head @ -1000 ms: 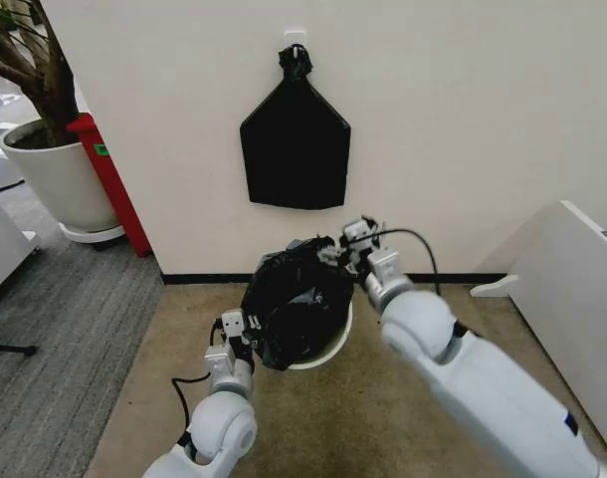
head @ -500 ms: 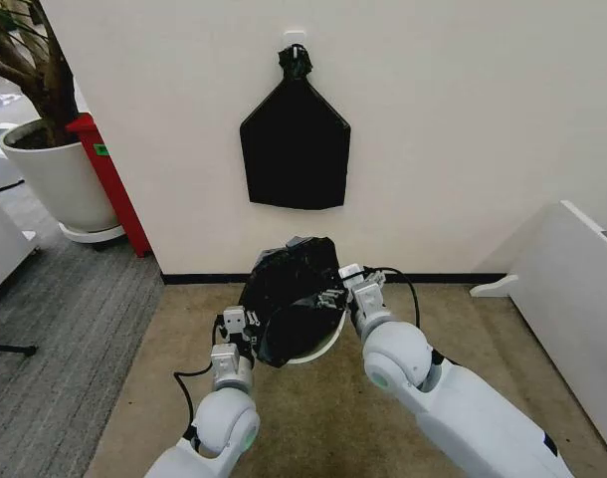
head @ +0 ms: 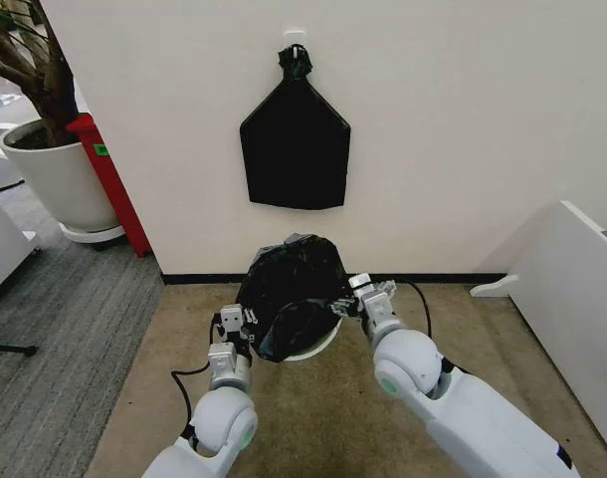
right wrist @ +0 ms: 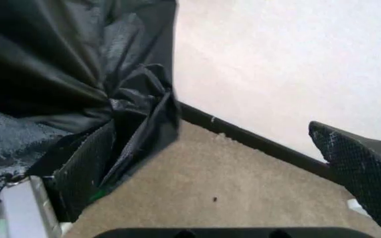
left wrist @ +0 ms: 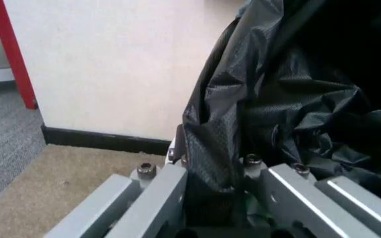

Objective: Place the garbage bag over the trash bin.

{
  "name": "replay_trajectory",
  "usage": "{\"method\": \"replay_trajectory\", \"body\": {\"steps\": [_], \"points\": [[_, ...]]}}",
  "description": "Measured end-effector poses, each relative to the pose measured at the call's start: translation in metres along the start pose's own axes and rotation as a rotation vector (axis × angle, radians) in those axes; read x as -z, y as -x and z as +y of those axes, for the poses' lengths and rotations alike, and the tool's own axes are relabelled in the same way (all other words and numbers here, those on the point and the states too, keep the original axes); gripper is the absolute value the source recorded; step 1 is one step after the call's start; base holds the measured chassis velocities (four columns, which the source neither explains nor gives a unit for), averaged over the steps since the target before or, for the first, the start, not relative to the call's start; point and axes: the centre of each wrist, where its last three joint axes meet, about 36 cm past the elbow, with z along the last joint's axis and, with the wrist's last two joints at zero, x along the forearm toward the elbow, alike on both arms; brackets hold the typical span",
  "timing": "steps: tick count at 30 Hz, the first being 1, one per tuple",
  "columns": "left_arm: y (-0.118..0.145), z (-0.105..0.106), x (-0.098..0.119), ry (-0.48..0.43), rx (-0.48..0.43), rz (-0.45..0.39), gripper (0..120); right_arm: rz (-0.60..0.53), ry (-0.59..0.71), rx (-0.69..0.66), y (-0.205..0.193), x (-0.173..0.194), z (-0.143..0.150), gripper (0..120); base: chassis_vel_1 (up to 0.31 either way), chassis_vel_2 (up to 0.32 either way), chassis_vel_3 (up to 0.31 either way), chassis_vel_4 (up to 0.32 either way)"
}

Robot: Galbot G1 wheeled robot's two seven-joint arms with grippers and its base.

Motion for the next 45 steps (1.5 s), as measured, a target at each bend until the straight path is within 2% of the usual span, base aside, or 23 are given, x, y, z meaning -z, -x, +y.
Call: {"method": "replay_trajectory", "body": {"steps": [8, 12, 13, 16, 21, 36, 41, 45], "points": [[0.001, 0.001, 0.000, -0.008, 0.010, -0.002, 1, 0.008, -0.017, -0.021, 0.004, -0.009, -0.009, 100, 0.000, 0.000, 0.000, 0.000], [-0.002, -0.001, 0.010, -0.071, 0.000, 0.003, 1, 0.019, -0.032, -0.023, 0.006, -0.022, -0.008, 100, 0.000, 0.000, 0.000, 0.000], [-0.004, -0.002, 0.017, -0.120, -0.009, 0.016, 1, 0.025, -0.037, -0.021, 0.007, -0.027, -0.007, 100, 0.000, 0.000, 0.000, 0.000], [-0.006, -0.003, 0.022, -0.156, -0.016, 0.026, 1, 0.030, -0.040, -0.022, 0.007, -0.031, -0.006, 100, 0.000, 0.000, 0.000, 0.000], [-0.010, -0.006, 0.039, -0.263, -0.029, 0.071, 1, 0.046, -0.054, -0.025, 0.012, -0.044, -0.007, 100, 0.000, 0.000, 0.000, 0.000], [-0.005, 0.000, 0.047, -0.331, 0.023, 0.084, 1, 0.074, -0.096, -0.019, 0.018, -0.075, -0.002, 100, 0.000, 0.000, 0.000, 0.000], [-0.001, 0.003, 0.045, -0.332, 0.041, 0.086, 1, 0.066, -0.091, -0.019, 0.016, -0.076, 0.000, 100, 0.000, 0.000, 0.000, 0.000], [0.004, 0.005, 0.035, -0.327, 0.066, 0.098, 1, 0.008, -0.089, -0.037, 0.007, -0.060, -0.005, 100, 0.000, 0.000, 0.000, 0.000]]}}
